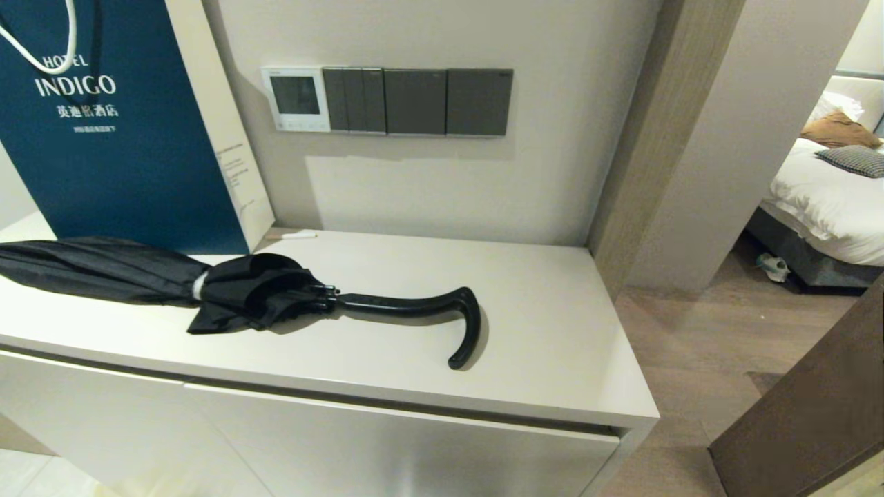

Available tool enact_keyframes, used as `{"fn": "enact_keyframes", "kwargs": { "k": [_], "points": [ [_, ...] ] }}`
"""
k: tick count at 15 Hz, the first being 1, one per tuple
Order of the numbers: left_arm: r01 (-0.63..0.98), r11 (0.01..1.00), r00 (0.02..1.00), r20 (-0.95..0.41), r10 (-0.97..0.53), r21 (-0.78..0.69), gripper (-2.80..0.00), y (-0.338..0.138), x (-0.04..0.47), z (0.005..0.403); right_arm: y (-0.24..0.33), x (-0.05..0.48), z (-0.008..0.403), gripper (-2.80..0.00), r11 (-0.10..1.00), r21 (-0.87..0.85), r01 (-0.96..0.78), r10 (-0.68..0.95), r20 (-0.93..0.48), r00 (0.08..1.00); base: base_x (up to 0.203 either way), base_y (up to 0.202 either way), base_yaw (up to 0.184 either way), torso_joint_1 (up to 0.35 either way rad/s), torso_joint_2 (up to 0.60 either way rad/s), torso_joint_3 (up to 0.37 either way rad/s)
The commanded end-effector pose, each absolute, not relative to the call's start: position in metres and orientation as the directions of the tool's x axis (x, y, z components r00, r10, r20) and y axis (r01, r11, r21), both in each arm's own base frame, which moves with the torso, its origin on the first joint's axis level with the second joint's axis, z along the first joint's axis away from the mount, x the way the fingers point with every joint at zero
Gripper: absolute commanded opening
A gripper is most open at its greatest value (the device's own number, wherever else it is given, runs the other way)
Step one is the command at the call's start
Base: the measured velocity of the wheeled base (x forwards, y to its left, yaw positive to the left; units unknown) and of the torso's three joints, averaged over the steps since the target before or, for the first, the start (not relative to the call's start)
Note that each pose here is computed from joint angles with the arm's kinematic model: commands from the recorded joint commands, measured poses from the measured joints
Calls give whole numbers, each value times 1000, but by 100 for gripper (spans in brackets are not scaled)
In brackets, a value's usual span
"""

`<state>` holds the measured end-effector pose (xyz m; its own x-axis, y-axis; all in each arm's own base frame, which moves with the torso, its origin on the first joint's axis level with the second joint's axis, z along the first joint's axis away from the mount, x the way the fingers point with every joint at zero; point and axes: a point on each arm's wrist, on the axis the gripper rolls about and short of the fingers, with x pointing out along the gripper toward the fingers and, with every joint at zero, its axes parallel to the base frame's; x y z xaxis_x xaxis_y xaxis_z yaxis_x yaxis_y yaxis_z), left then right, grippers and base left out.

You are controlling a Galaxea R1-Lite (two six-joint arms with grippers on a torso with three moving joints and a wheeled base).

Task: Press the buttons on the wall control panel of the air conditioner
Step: Turn on the central air conditioner

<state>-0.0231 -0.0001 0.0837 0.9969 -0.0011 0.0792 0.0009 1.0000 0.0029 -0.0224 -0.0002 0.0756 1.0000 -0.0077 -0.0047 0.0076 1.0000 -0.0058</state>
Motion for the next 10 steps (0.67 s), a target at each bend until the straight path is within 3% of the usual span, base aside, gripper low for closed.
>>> {"fn": "enact_keyframes", "kwargs": {
  "k": [1,3,7,10],
  "points": [
    [4,1000,996,86,-4,3,-280,0,-24,88,0,-22,75,-280,1000,-6,8,-8,-8,1000,0,0,0,0,0,0],
    [9,1000,985,175,-10,4,-280,0,-35,117,0,-22,75,-280,1000,-6,8,-8,-8,1000,0,0,0,0,0,0],
    [18,1000,986,165,-18,5,-280,0,-36,121,0,-22,75,-280,1000,-6,8,-8,-8,1000,0,0,0,0,0,0],
    [45,999,978,203,-47,11,-280,-1,-40,187,0,-22,75,-280,1000,-6,8,-8,-8,1000,0,0,0,0,0,0]
  ]
}}
